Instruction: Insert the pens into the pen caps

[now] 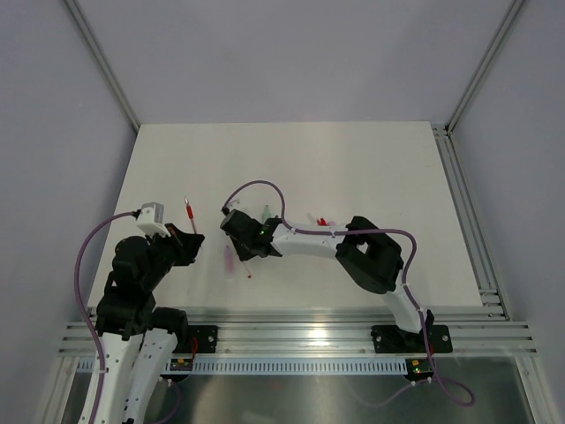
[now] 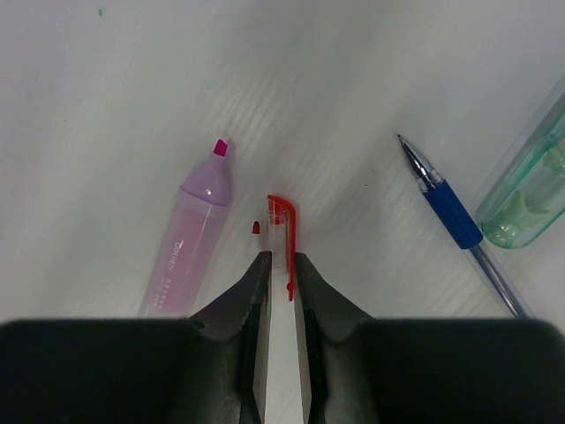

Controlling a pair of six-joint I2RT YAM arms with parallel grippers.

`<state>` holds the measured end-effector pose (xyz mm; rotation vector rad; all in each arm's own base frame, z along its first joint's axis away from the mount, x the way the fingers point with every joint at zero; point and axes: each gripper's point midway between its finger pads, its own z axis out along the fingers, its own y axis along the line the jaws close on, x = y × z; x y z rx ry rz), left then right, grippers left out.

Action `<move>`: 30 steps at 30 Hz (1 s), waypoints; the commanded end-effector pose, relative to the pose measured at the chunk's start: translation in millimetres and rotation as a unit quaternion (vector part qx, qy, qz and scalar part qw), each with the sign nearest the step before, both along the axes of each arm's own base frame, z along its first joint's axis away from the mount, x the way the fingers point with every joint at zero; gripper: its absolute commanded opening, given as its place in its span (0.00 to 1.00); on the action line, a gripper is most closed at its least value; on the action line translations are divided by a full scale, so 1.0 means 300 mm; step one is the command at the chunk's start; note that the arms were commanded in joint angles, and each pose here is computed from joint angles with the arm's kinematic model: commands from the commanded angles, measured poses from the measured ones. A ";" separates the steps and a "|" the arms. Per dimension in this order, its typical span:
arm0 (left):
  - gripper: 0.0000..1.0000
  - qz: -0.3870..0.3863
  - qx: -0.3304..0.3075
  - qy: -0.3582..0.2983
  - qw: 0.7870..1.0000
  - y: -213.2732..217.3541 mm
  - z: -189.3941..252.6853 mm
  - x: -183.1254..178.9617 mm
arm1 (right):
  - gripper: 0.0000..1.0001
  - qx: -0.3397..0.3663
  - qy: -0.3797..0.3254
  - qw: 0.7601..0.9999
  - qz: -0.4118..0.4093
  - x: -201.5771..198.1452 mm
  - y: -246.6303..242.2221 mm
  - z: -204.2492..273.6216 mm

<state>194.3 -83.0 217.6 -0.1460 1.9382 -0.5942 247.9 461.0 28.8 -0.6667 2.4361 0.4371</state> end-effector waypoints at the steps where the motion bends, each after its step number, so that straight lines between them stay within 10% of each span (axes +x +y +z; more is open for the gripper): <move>1: 0.00 -0.012 -0.010 -0.041 0.999 -0.014 0.080 0.008 | 0.21 -0.001 -0.028 1.000 -0.004 0.032 0.024 0.042; 30: 0.00 -0.037 -0.016 -0.038 0.998 -0.043 0.072 0.008 | 0.17 -0.048 -0.040 0.997 -0.043 -0.003 -0.163 0.027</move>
